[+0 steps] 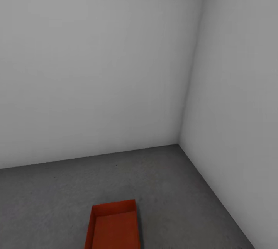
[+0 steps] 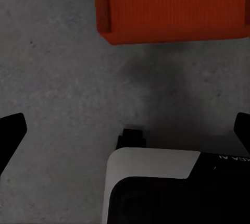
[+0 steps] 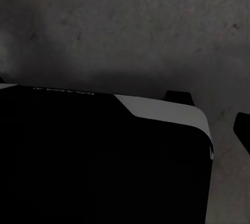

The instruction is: Move the two storage containers from the living room to the garage. In the garage, place one container on the floor and stack the other container on top of it (either order is fine).

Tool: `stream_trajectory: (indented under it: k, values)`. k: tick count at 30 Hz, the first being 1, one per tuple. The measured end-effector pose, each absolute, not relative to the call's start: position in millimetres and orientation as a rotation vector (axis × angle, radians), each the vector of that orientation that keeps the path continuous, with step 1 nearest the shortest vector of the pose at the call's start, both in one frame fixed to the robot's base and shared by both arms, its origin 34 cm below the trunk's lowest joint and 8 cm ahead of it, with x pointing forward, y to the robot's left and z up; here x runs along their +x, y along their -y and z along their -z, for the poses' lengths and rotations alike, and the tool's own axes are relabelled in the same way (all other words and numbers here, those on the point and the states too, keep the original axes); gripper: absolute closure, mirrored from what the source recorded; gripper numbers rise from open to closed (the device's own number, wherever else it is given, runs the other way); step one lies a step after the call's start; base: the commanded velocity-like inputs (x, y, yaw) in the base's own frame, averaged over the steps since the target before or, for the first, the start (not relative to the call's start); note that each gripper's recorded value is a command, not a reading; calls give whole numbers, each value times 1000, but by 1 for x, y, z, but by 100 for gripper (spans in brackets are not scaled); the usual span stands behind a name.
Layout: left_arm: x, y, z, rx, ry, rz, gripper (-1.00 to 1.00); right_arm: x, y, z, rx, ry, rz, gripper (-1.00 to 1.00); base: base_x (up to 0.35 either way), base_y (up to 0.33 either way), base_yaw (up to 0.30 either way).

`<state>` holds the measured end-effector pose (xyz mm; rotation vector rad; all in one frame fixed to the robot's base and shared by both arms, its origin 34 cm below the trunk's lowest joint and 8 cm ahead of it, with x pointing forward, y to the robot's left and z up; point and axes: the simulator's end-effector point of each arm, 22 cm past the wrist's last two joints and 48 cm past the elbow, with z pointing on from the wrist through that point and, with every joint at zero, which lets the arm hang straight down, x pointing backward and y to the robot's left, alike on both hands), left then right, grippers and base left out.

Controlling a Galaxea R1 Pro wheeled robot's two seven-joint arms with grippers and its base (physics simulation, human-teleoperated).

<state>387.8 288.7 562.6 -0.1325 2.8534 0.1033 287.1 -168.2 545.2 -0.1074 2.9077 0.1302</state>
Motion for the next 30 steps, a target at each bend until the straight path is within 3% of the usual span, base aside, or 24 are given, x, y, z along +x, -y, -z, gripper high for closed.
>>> stream_trajectory:
  k: [14, 30]
  values:
    - [388, -277, -562, -124, -2855, -73, -100, 287, 168, -545, -110, -2909, -125, -100, 0, 0, -15]
    - [388, -277, -562, -127, -2854, -73, -100, 286, 168, -545, -108, -2914, -126, -100, 0, 0, -231]
